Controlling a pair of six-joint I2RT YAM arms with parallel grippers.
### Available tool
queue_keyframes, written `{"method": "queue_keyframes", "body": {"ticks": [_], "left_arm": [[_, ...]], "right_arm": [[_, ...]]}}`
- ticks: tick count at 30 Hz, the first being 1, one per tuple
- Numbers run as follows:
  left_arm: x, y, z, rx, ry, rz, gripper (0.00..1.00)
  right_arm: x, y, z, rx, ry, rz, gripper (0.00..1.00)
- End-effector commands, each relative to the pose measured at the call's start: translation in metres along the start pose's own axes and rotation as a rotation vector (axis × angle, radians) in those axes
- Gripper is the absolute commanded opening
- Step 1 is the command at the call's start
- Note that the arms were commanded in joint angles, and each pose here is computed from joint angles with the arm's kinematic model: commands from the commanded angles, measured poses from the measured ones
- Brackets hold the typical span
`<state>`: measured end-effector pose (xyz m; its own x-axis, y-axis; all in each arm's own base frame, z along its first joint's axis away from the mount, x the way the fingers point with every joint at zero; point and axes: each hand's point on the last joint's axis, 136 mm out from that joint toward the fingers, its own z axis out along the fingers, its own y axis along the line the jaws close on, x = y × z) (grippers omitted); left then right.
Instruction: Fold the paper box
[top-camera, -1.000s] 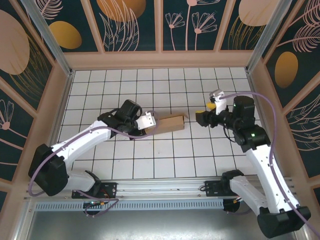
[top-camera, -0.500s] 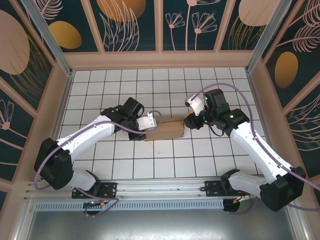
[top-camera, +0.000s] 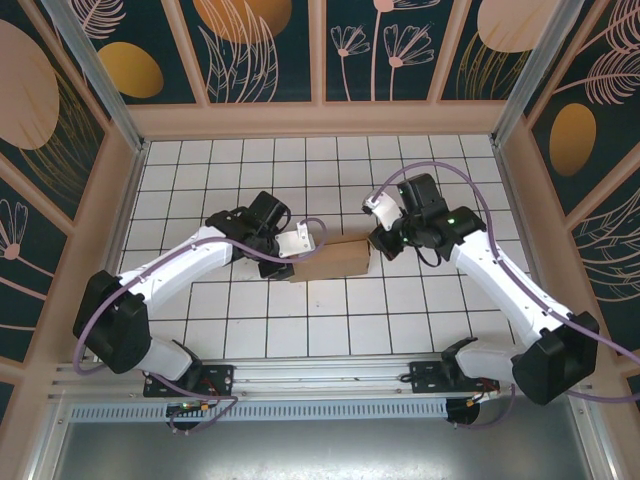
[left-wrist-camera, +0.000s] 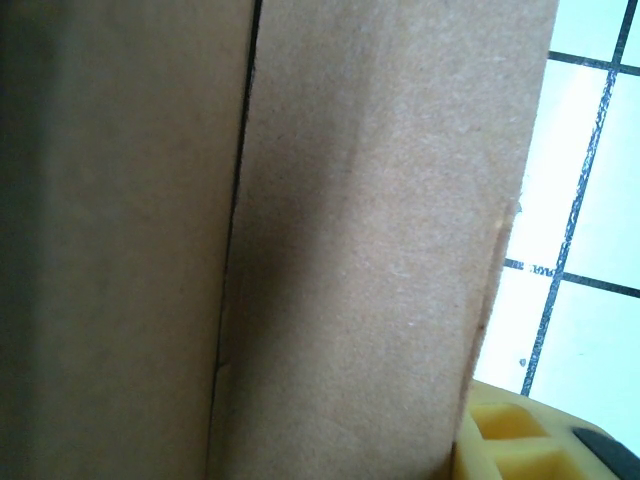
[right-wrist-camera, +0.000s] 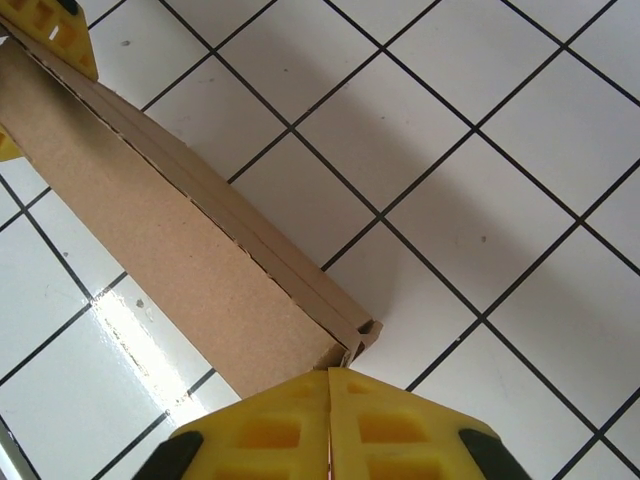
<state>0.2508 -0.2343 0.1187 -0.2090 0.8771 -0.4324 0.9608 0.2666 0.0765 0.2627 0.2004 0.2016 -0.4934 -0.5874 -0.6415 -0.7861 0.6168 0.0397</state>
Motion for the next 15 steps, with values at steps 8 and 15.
{"method": "queue_keyframes", "body": {"ticks": [8,15], "left_arm": [[0.0011,-0.0076,0.0029,0.055,0.007,0.001,0.32],[0.0005,-0.0079,0.0029,0.057,0.004,-0.004,0.32]], "right_arm": [[-0.0019,-0.0037,0.0010,0.019,0.027,0.023,0.16],[0.0020,-0.0048,0.0044,0.019,0.049,0.030,0.12]]}}
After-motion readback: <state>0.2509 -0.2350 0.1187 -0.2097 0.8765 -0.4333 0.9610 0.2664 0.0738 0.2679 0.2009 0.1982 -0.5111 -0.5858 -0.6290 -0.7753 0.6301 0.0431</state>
